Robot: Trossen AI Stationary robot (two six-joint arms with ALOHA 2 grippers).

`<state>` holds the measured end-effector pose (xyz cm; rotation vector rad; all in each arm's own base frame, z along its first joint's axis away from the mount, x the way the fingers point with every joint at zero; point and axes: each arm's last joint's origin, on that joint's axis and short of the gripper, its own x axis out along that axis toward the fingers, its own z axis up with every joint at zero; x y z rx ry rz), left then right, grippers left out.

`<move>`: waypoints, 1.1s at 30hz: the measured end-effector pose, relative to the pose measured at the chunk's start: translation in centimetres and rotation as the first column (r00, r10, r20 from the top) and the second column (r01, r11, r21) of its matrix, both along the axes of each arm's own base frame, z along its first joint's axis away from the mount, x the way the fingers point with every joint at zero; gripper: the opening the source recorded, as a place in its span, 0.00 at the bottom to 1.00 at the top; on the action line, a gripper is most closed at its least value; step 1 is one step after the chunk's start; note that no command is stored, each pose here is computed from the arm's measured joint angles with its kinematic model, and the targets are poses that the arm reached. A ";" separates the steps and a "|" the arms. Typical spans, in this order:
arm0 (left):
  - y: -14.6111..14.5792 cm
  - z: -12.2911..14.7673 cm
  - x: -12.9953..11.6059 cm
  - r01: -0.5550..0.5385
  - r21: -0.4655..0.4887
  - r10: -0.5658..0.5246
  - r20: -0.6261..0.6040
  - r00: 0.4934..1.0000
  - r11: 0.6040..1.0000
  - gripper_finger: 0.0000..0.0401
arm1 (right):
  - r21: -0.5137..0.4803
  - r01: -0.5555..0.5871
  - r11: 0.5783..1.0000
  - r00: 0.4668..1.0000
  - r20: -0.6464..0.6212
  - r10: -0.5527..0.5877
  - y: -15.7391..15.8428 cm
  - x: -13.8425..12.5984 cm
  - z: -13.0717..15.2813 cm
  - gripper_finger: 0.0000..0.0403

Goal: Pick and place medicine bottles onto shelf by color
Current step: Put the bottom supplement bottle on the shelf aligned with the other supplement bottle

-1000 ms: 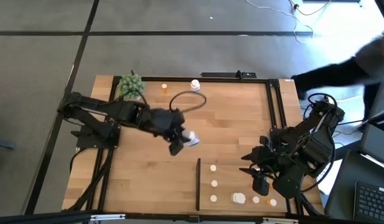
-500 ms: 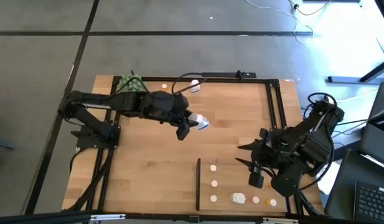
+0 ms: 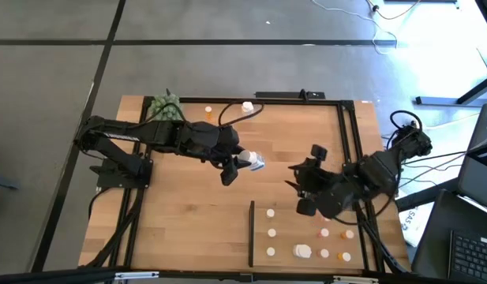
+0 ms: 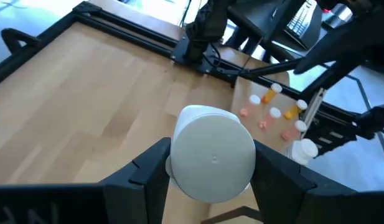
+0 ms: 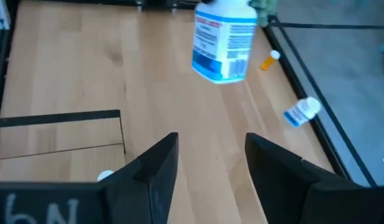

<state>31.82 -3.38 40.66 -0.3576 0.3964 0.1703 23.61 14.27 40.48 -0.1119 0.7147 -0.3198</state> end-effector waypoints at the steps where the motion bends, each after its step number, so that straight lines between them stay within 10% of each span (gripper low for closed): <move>1: -0.1 0.0 0.0 -0.006 0.005 0.006 0.001 1.000 1.000 0.44 | 0.002 -0.017 1.000 1.000 -0.009 0.017 -0.2 0.3 0.0 0.47; 12: -0.2 0.0 0.0 -0.033 0.019 0.032 0.002 0.999 0.999 0.44 | 0.151 -0.164 0.975 0.980 -0.091 0.179 -2.4 2.6 -0.1 0.42; 18: -0.2 0.0 -0.1 -0.033 0.019 0.032 0.002 0.999 0.999 0.44 | 0.071 -0.251 0.965 0.963 -0.084 0.257 -3.0 3.4 0.1 0.51; 33: -1.0 0.0 -0.2 -0.006 0.021 0.006 -0.002 1.000 1.000 0.44 | 0.082 -0.193 0.978 0.979 -0.052 0.198 -7.1 7.0 -0.5 0.64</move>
